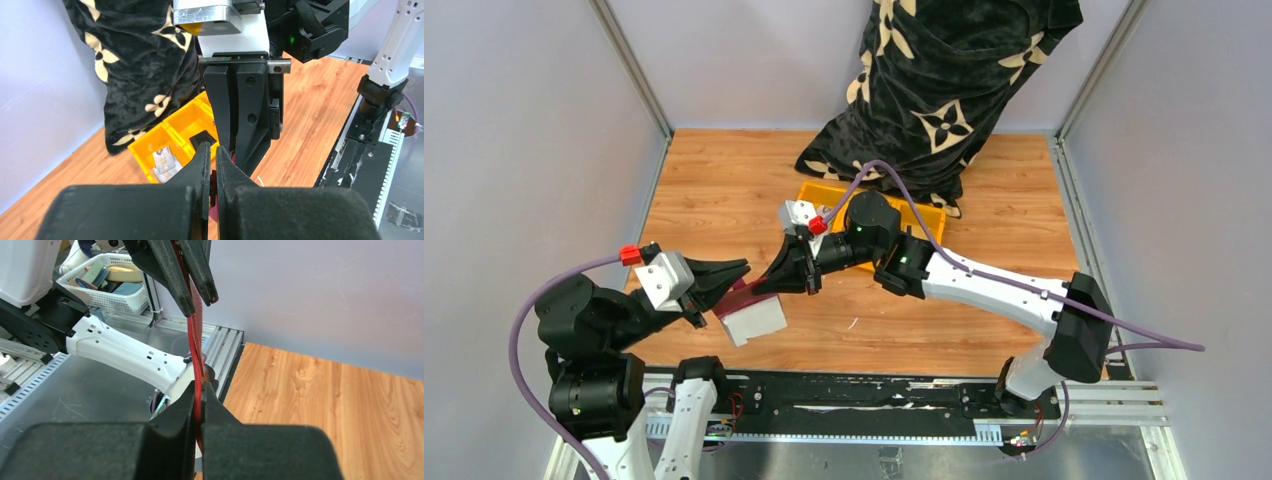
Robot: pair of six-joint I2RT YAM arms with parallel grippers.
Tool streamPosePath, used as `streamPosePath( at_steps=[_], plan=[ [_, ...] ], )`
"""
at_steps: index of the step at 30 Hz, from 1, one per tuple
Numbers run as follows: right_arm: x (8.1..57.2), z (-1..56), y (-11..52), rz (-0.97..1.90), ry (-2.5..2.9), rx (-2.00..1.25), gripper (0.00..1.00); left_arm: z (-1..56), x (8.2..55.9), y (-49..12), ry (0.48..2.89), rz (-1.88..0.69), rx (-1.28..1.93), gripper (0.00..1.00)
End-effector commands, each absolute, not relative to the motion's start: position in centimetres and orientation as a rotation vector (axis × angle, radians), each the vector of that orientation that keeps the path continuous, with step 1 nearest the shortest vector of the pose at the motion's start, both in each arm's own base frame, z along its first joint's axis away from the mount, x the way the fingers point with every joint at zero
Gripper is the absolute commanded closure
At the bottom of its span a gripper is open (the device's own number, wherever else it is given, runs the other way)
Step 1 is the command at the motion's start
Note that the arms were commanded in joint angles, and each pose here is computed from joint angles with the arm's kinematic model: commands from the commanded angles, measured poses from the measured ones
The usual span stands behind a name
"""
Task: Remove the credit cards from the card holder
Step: Remove the credit card from the card holder.
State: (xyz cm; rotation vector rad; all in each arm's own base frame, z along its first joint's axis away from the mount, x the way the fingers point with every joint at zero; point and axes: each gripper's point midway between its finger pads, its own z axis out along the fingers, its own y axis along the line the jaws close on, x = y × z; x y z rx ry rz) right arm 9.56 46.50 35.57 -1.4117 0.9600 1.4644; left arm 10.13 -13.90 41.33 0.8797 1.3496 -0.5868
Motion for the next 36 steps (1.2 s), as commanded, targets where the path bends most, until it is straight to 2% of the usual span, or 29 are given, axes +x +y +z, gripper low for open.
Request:
streamPosePath(
  at_steps=[1, 2, 3, 4, 5, 6, 14, 21, 23, 30, 36],
  plan=[
    [9.1, 36.3, 46.9, 1.508, 0.997, -1.382, 1.00, 42.2, 9.3, -14.2, 1.306, -0.579, 0.901, 0.82],
    [9.1, 36.4, 46.9, 1.513, 1.012, -1.377, 1.00, 42.0, 9.3, -14.2, 1.308, -0.578, 0.900, 0.60],
    [9.3, 36.7, 46.6, 1.519, 1.032, -1.362, 1.00, 41.7, 9.5, -14.1, 1.315, -0.573, 0.891, 0.30],
    [9.7, 37.2, 46.3, 1.521, 1.035, -1.347, 1.00, 41.6, 9.5, -14.0, 1.321, -0.570, 0.883, 0.09],
    [10.0, 37.7, 45.8, 1.538, 1.040, -1.324, 1.00, 41.3, 9.6, -13.9, 1.331, -0.567, 0.870, 0.01],
    [10.0, 38.1, 45.3, 1.567, 1.045, -1.309, 1.00, 41.0, 9.7, -13.8, 1.338, -0.567, 0.862, 0.00],
    [9.6, 40.3, 39.9, 1.694, 0.984, -1.308, 1.00, 39.4, 9.2, -14.0, 1.358, -0.597, 0.848, 0.00],
    [8.7, 40.4, 39.1, 1.724, 1.004, -1.346, 1.00, 39.1, 9.2, -14.4, 1.380, -0.665, 0.851, 0.03],
    [8.5, 40.4, 39.2, 1.741, 1.007, -1.360, 1.00, 39.1, 9.4, -14.4, 1.383, -0.670, 0.851, 0.07],
    [7.8, 41.0, 40.9, 1.786, 1.011, -1.381, 1.00, 38.7, 9.2, -15.0, 1.417, -0.785, 0.854, 0.30],
    [7.5, 42.6, 41.8, 1.809, 0.976, -1.373, 1.00, 37.7, 9.5, -14.9, 1.438, -0.789, 0.837, 0.56]
  ],
)
